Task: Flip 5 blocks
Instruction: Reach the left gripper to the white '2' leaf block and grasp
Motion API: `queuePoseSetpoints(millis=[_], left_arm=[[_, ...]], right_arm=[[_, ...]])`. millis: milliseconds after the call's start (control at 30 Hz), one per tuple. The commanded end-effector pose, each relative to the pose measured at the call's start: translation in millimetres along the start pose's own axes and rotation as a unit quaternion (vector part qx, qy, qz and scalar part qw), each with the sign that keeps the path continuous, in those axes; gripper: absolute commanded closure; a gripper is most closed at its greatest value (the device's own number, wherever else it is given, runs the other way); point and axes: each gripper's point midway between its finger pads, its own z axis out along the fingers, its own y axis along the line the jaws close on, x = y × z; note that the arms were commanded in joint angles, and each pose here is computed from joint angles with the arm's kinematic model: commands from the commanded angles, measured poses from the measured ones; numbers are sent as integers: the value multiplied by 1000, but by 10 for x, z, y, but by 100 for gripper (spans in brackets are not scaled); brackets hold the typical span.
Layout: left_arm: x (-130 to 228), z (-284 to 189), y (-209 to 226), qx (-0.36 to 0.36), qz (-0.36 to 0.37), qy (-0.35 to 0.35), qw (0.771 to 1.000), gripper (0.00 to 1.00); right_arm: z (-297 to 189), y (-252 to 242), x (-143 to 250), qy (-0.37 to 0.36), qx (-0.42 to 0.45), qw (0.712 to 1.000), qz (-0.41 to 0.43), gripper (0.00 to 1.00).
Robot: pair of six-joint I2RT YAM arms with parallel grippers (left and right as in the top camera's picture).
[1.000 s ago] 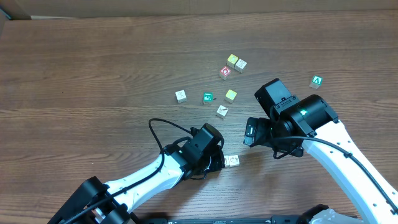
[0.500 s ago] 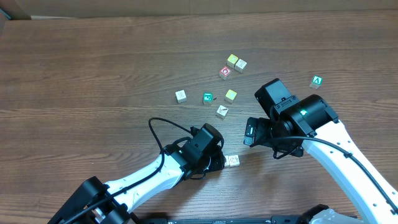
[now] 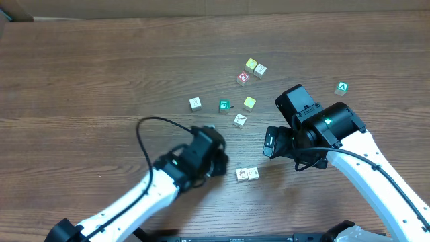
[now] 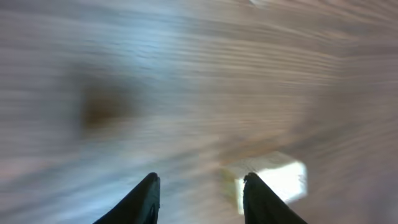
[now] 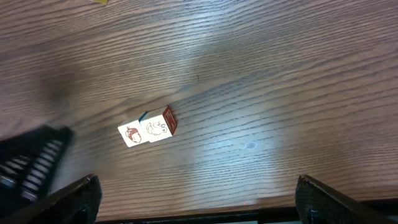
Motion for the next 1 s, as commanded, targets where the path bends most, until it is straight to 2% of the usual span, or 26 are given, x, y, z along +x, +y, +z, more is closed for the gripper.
queuePoseSetpoints(millis=[0,200,233,333,367,667,833,967], left_arm=[[-589,-186,138,-28,47,-48,997,60],[-1371,-365,283,-67,39,-59,995,49],[-1531,-353,307,-76,33,-52,995,47],[-1716,-213,319,-81,34,-21,996,44],[-1793,-57,351,-90,26,2,996,37],[-1764,620,421,-83,28,88,992,34],[-1664,808,534,-96,22,111,989,47],[-1693,806,571,-99,15,107,989,74]], right_arm=[[-115,17,-71,-25,-10,1000,-12,0],[-115,19,-72,-25,-10,1000,-12,0],[-115,18,-70,-25,-10,1000,-12,0],[-115,18,-70,-25,-10,1000,-12,0],[-115,18,-71,-25,-10,1000,-12,0],[-115,20,-64,-23,-11,999,-25,0],[-115,23,-70,-24,-11,999,-25,0],[-115,23,-68,-24,-11,999,-29,0]])
